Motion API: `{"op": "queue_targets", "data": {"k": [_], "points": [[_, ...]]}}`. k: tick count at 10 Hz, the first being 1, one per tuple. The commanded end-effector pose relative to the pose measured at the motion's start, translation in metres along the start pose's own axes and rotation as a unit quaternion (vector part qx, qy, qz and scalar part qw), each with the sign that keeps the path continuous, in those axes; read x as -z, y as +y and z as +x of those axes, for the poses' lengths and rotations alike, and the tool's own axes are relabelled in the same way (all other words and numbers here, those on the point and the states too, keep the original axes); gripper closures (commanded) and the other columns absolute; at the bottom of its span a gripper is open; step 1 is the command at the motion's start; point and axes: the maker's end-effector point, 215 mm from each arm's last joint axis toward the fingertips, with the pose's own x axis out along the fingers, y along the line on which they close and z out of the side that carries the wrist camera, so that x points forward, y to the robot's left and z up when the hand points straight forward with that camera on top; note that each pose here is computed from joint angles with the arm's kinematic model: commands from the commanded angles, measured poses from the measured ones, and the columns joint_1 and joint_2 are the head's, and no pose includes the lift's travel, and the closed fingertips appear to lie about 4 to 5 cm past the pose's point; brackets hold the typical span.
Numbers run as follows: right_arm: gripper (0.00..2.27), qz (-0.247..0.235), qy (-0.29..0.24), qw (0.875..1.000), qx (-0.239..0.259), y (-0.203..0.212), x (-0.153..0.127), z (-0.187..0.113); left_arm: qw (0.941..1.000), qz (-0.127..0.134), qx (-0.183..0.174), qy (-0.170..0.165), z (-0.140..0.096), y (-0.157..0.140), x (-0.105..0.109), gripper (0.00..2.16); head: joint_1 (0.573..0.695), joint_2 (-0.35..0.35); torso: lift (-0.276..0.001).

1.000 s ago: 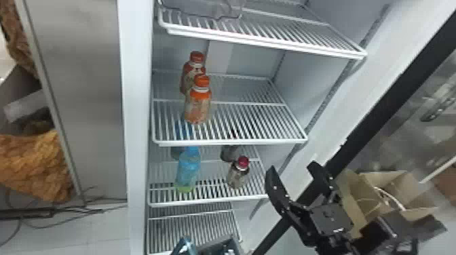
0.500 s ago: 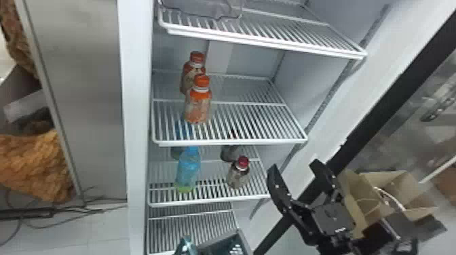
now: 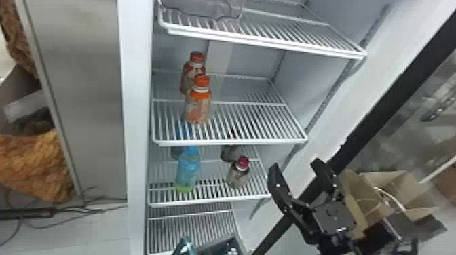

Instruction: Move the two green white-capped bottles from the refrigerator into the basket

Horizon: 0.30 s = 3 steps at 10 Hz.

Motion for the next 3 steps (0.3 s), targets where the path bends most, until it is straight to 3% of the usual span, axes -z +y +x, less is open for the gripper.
{"op": "queue_targets", "data": {"k": [1,3], "points": [[0.09,0.000,0.000,1.000,0.000,-0.0002,0.0000,-0.0001,1.0000,0.000,0.000,0.001,-0.0001,0.0000,0.0003,1.21,0.695,-0.350,-0.004],[0.09,0.001,0.000,1.000,0.001,-0.0006,-0.0001,-0.0001,1.0000,0.000,0.000,0.000,-0.0001,0.0000,-0.0004,1.21,0.695,-0.350,-0.004]]}}
